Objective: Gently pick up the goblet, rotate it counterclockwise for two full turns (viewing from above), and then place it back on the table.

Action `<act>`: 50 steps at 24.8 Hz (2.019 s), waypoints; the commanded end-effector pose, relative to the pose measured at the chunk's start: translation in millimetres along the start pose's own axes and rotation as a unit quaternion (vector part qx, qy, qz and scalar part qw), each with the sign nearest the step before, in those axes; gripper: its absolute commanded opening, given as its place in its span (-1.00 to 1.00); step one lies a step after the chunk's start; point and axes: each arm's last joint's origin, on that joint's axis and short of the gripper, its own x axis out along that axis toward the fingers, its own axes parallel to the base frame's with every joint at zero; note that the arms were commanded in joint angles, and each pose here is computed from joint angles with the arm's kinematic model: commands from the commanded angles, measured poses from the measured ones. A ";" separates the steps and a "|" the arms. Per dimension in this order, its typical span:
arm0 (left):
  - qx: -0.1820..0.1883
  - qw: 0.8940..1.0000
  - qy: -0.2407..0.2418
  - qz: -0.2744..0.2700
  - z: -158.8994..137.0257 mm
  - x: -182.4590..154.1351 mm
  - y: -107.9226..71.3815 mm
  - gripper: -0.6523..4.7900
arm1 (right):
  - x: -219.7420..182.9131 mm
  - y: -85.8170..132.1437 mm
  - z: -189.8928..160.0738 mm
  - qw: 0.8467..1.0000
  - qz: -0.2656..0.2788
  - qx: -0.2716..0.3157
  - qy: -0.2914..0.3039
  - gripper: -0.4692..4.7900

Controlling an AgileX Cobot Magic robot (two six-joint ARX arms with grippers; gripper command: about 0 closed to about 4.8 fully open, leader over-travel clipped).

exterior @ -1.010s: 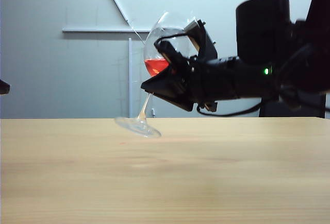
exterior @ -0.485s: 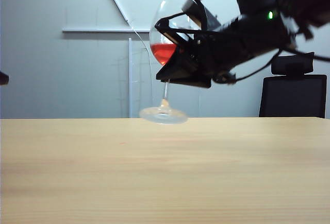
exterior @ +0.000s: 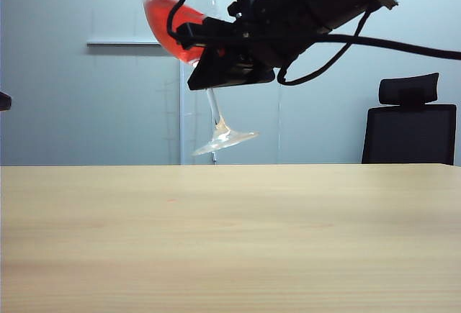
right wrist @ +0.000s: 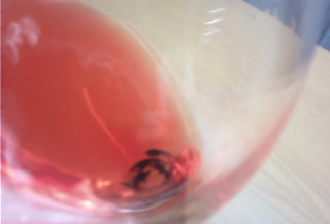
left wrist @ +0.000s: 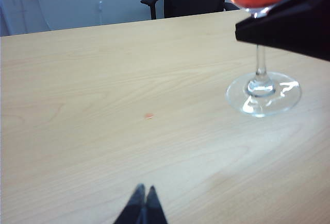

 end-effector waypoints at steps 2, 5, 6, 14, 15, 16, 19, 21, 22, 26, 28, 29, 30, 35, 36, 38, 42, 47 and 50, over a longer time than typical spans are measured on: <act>0.003 1.000 -0.006 -0.001 1.7 -0.2 -0.1 -0.78 | -6.7 6.6 11.3 0.995 -0.016 -0.009 -0.095 -0.84; 0.003 1.000 -0.006 0.000 1.7 -0.2 -0.1 -0.78 | -11.5 9.7 6.3 0.991 -0.017 -0.002 -0.130 -0.84; 0.003 1.000 -0.006 -0.001 1.7 -0.2 -0.1 -0.78 | -13.3 9.9 4.2 0.990 -0.018 0.005 -0.140 -0.84; 0.003 1.000 -0.006 -0.001 1.7 -0.2 -0.1 -0.78 | -34.3 10.5 -17.3 0.970 -0.019 0.085 -0.226 -0.84; 0.003 1.000 -0.006 -0.001 1.7 -0.2 -0.1 -0.78 | -36.9 10.4 -19.6 0.967 -0.022 0.094 -0.234 -0.84; 0.003 1.000 -0.006 -0.001 1.7 -0.2 -0.1 -0.78 | -41.1 9.7 -23.7 0.962 -0.024 0.114 -0.246 -0.84; 0.003 1.000 -0.006 -0.001 1.7 -0.2 -0.1 -0.78 | -45.7 6.6 -31.6 0.953 -0.020 0.168 -0.250 -0.84; 0.003 1.000 -0.006 0.000 1.7 -0.2 -0.1 -0.78 | -45.8 4.3 -34.1 0.951 -0.020 0.187 -0.247 -0.84; 0.003 1.000 -0.006 0.000 1.7 -0.2 -0.1 -0.78 | -45.6 3.3 -34.8 0.950 -0.021 0.194 -0.245 -0.84; 0.003 1.000 -0.006 -0.001 1.7 -0.2 -0.1 -0.78 | -45.4 -3.9 -36.7 0.944 -0.024 0.221 -0.244 -0.84; 0.003 1.000 -0.006 0.000 1.7 -0.2 -0.1 -0.78 | -44.7 -8.4 -38.5 0.939 -0.025 0.248 -0.238 -0.84; 0.003 1.000 -0.006 -0.001 1.7 -0.2 -0.1 -0.78 | -43.9 -11.4 -39.7 0.938 -0.024 0.259 -0.232 -0.84; 0.003 1.000 -0.006 -0.001 1.7 -0.2 -0.1 -0.78 | -43.5 -14.2 -40.9 0.937 -0.024 0.265 -0.227 -0.84; 0.003 1.000 -0.006 -0.001 1.7 -0.2 -0.1 -0.78 | -39.8 -27.9 -50.0 0.941 -0.039 0.281 -0.183 -0.84; 0.003 1.000 -0.006 -0.001 1.7 -0.2 -0.1 -0.78 | -38.5 -29.4 -50.5 0.943 -0.035 0.281 -0.174 -0.84; 0.003 1.000 -0.006 0.000 1.7 -0.2 -0.1 -0.78 | -35.2 -32.9 -49.8 0.947 -0.029 0.281 -0.156 -0.84; 0.003 1.000 -0.006 -0.001 1.7 -0.2 -0.1 -0.78 | -24.7 -36.5 -39.7 0.962 -0.025 0.243 -0.120 -0.84; 0.003 1.000 -0.006 -0.001 1.7 -0.2 -0.1 -0.78 | -11.6 -40.8 -19.0 0.973 -0.004 0.217 -0.074 -0.84; 0.003 1.000 -0.006 0.000 1.7 -0.2 -0.1 -0.78 | -6.6 -42.0 -8.6 0.981 -0.003 0.187 -0.062 -0.84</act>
